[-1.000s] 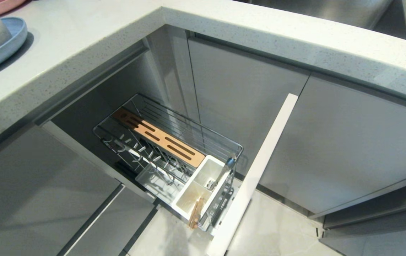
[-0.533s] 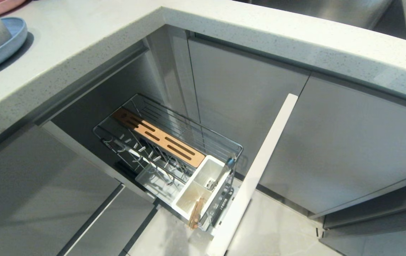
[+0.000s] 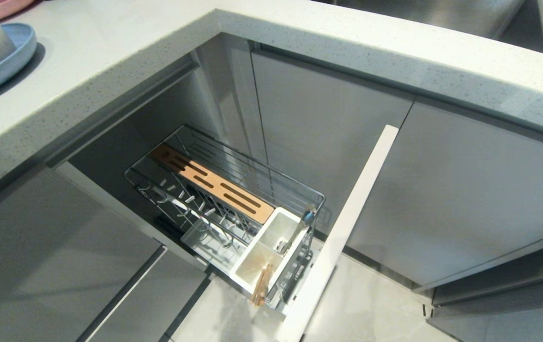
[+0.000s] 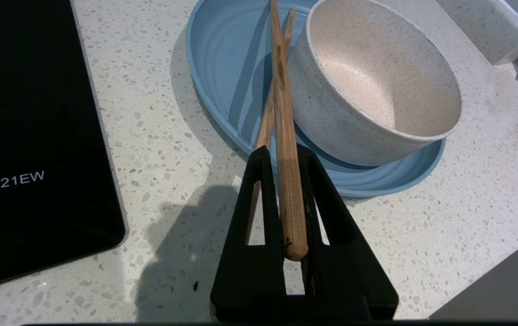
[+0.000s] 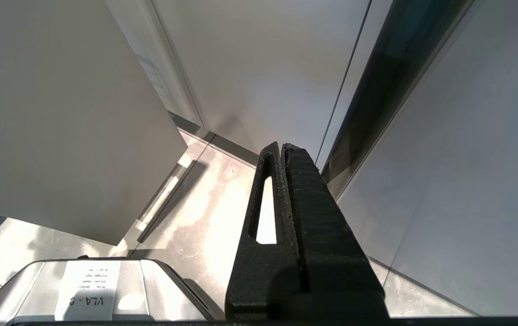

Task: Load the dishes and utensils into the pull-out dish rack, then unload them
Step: Take the spoon out of the cupboard

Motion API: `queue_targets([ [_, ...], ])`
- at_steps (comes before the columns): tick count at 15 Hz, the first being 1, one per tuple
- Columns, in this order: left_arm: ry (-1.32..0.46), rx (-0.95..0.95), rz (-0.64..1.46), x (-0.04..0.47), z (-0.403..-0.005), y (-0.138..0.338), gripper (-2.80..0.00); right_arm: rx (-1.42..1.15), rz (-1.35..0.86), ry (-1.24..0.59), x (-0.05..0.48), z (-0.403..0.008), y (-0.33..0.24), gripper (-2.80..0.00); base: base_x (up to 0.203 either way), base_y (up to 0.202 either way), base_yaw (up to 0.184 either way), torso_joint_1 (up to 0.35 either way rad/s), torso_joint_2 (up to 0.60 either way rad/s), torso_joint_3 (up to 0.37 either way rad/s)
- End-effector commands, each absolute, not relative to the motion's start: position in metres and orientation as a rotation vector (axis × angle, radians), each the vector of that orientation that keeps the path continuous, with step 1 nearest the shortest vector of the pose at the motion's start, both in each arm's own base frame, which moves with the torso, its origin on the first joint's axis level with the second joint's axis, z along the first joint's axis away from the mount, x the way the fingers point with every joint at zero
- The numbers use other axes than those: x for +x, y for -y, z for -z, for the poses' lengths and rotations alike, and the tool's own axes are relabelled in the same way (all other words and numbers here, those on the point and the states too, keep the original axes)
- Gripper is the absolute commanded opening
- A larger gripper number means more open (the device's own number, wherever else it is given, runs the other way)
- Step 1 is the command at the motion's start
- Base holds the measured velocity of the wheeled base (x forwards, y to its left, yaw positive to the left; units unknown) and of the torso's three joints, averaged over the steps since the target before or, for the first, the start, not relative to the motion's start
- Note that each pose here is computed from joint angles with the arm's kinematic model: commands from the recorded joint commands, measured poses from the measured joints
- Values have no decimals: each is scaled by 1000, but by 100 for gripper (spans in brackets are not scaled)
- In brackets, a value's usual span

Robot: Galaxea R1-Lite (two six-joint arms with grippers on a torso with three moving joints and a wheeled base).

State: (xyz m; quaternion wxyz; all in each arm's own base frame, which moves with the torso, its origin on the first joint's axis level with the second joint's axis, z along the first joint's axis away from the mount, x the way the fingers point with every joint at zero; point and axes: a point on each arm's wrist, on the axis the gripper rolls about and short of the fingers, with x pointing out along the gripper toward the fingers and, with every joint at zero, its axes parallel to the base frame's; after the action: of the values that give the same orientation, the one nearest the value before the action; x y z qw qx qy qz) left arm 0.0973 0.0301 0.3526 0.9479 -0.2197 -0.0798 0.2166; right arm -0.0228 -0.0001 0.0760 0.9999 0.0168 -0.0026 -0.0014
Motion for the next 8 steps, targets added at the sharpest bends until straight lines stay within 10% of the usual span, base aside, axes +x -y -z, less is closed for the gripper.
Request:
queue_targets([
  [1, 170, -452, -443, 95, -353, -30, -280, 34, 3, 8, -23, -75, 0, -280, 0, 0, 0, 0, 0, 0],
  [2, 171, -452, -443, 95, -353, -30, -259, 34, 3, 9, -23, -76, 0, -280, 0, 0, 0, 0, 0, 0],
  [3, 173, -452, -442, 94, -353, -29, 0, 34, 3, 9, -23, -76, 0, -280, 0, 0, 0, 0, 0, 0],
  [8, 189, -450, -442, 90, -356, -29, 0, 34, 1, 8, -23, -75, 0, -280, 0, 0, 0, 0, 0, 0],
])
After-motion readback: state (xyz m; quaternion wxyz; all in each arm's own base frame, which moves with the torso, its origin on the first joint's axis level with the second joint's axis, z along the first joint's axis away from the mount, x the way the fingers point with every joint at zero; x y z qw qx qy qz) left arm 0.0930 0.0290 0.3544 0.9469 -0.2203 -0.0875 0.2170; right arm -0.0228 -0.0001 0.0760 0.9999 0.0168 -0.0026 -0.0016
